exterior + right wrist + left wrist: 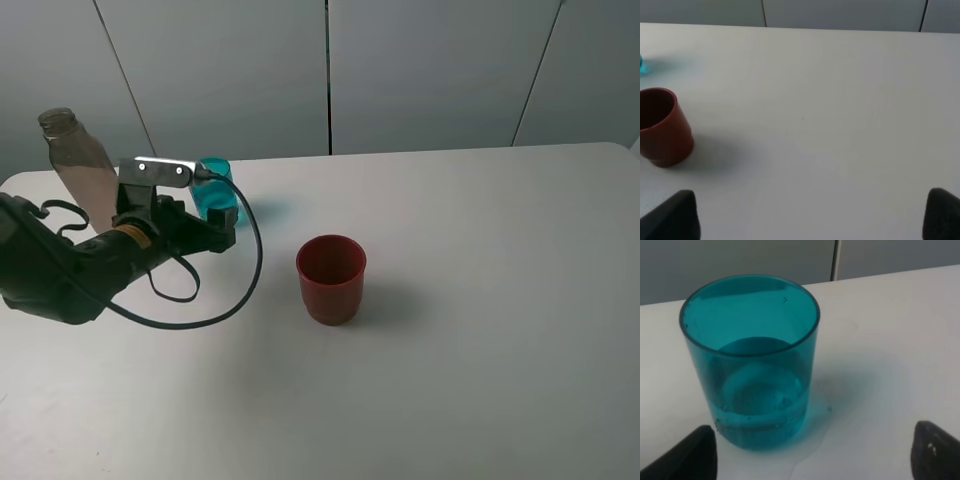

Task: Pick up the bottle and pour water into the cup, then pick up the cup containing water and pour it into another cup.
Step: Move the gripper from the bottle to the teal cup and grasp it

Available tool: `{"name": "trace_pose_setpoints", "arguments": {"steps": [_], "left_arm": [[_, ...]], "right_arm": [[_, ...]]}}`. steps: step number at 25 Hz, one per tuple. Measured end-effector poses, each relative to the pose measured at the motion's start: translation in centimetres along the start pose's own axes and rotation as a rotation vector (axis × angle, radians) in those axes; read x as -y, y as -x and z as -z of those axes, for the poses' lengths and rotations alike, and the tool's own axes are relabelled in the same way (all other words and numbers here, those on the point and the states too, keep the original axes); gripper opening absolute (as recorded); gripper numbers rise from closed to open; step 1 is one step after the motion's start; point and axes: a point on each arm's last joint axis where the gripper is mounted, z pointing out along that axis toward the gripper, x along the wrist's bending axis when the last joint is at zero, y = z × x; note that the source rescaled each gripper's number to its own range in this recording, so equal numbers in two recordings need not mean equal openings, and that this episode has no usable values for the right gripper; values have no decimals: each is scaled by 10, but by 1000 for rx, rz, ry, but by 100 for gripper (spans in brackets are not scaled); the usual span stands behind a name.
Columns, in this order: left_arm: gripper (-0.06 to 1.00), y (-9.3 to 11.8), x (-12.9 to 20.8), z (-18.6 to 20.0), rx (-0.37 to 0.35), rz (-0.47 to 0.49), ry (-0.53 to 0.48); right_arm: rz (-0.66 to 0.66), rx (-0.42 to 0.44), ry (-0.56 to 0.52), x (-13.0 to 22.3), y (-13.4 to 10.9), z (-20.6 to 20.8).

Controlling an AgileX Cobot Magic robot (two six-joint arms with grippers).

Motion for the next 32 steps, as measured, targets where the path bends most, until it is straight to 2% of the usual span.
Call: {"name": "trace_pose_setpoints", "arguments": {"steps": [7, 14, 22, 32], "left_arm": [[97, 1, 1, -7, -3, -3, -5], [97, -8, 12, -20, -100, -28, -3], [97, -6, 28, -55, -109, -45, 26], [97, -5, 12, -72, -114, -128, 96]], "right_arm": [[0, 0, 0, 0, 0, 0], [0, 0, 0, 0, 0, 0], [0, 0, 0, 0, 0, 0], [0, 0, 0, 0, 0, 0]]}}
